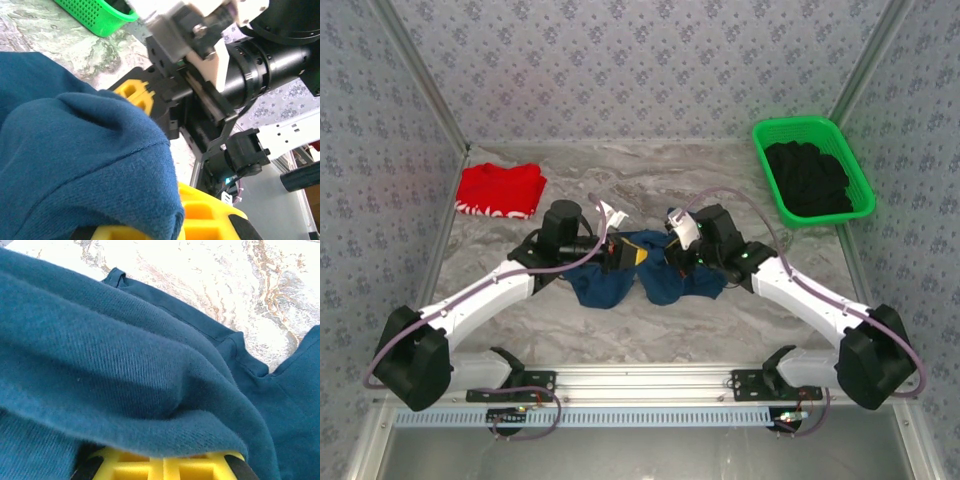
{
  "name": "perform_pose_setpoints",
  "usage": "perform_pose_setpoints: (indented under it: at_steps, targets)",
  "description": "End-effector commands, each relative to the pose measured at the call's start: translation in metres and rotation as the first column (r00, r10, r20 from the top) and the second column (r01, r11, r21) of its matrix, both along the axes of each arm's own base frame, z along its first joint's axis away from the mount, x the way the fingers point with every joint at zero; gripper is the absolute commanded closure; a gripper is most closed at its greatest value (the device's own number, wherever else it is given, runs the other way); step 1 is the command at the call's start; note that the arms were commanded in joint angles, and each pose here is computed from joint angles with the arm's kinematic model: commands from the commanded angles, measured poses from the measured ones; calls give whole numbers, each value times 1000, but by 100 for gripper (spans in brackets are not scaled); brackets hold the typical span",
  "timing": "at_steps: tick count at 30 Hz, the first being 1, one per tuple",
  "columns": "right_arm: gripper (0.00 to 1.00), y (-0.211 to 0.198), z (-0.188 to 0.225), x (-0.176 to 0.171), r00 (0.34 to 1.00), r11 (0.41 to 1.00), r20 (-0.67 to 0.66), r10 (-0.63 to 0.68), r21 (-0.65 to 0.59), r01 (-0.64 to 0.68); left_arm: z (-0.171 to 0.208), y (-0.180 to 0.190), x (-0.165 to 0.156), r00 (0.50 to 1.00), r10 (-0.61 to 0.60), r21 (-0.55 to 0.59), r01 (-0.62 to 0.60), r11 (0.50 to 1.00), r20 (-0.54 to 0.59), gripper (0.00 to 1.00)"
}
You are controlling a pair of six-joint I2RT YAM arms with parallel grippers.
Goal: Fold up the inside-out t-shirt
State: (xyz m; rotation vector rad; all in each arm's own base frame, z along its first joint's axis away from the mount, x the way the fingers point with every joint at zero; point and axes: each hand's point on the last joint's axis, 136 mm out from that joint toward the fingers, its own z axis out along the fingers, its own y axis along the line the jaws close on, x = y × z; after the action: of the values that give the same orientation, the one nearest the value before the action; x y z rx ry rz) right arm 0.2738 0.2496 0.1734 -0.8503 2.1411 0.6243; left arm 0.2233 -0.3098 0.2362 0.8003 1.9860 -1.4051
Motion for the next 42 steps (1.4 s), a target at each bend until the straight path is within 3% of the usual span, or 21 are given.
perform_pose_setpoints:
  at_steps: [1,5,11,17,23,27,33,37,42]
  targets:
    - [100,-18,17,-14,1000,999,-10,-11,35,11,24,13,17,994,93,-37,-91,995,60,100]
    - [100,-33,39,-34,999,988,-48,-12,156,19,12,31,39,977,211,-14,-210,978,35,100]
    - [100,-24,70,-54,989,934,-101,111,351,-69,-13,49,62,939,344,92,-345,934,17,100]
    - [100,-11,96,-58,976,872,-60,208,463,-157,-32,57,76,909,417,194,-409,892,-3,90]
    - [100,-12,81,-41,987,903,-88,135,421,-86,-32,70,72,882,471,228,-460,858,7,52]
    - [100,-13,68,-34,988,918,-107,109,393,-58,-23,82,60,859,509,245,-505,828,52,41]
    - [100,-10,62,-29,990,924,-113,89,379,-40,-17,63,21,904,427,276,-413,868,9,37]
    - [100,-8,58,-28,990,928,-113,87,370,-39,-9,27,10,937,335,180,-314,932,-97,39]
    - [100,-8,59,-29,991,930,-108,83,367,-37,0,-4,15,948,267,94,-254,963,-171,36]
